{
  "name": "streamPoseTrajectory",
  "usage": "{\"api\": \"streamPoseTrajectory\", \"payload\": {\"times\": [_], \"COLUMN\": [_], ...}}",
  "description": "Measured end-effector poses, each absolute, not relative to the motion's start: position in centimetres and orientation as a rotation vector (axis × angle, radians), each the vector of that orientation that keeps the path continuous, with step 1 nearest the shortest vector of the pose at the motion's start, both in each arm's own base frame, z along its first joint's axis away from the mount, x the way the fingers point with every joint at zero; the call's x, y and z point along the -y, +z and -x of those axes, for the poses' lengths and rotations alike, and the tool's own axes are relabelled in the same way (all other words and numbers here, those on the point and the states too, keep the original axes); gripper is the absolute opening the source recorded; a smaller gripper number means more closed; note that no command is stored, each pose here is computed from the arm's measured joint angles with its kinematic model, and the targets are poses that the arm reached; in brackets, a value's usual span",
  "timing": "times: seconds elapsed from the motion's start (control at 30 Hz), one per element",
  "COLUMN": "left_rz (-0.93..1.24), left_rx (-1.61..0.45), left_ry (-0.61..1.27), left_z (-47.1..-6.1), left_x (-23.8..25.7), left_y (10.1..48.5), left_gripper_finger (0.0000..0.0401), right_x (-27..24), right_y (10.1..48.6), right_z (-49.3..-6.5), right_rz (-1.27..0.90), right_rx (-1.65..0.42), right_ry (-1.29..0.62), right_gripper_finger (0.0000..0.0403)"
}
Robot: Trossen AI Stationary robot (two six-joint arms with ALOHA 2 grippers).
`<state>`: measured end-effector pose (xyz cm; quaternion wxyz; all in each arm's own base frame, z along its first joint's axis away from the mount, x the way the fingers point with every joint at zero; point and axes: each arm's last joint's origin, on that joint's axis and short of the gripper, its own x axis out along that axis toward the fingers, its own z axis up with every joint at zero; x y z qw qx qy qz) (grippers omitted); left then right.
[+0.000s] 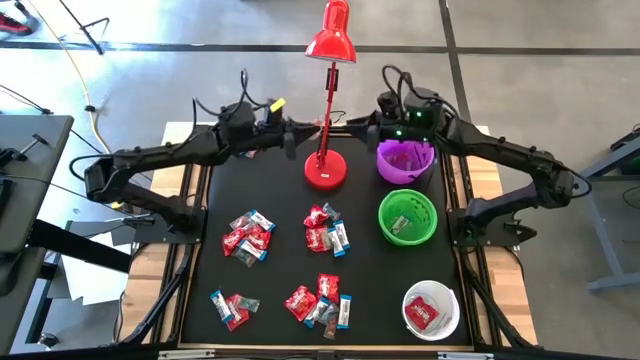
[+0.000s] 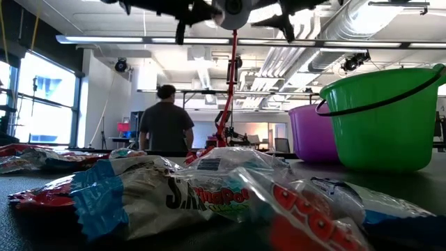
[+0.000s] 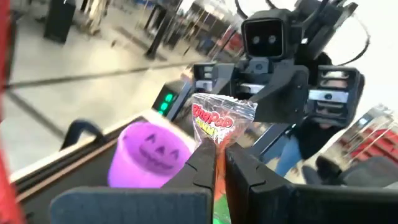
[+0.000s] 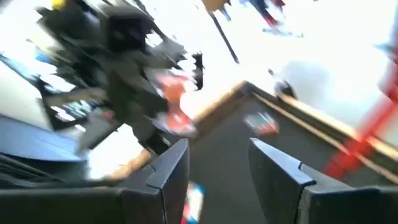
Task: Organize candy in baskets
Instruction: Put the orange gummy into the violet bucket
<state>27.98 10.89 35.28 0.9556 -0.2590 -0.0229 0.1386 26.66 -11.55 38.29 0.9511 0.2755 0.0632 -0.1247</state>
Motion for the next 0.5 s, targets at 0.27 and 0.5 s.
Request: {"api": "streamPoseTrajectory", "payload": {"times": [0.27, 0.5], "left_rz": [0.479, 0.397], "left_rx": [0.059, 0.098], "left_ry": [0.241, 0.259], "left_z": [-29.4, -29.5], "left_x": [-9.1, -8.8], "left_y": [36.2, 37.7], "left_gripper_finger": [0.0003, 0.0003], "right_x": [9.4, 8.3], "right_y": [40.2, 40.2], "right_z": [-27.7, -28.1], "right_rz": [-0.516, -0.513], "right_rx": [0.057, 0.068], "right_ry": [-0.204, -0.234], "right_gripper_finger": [0.0158, 0.0158]}}
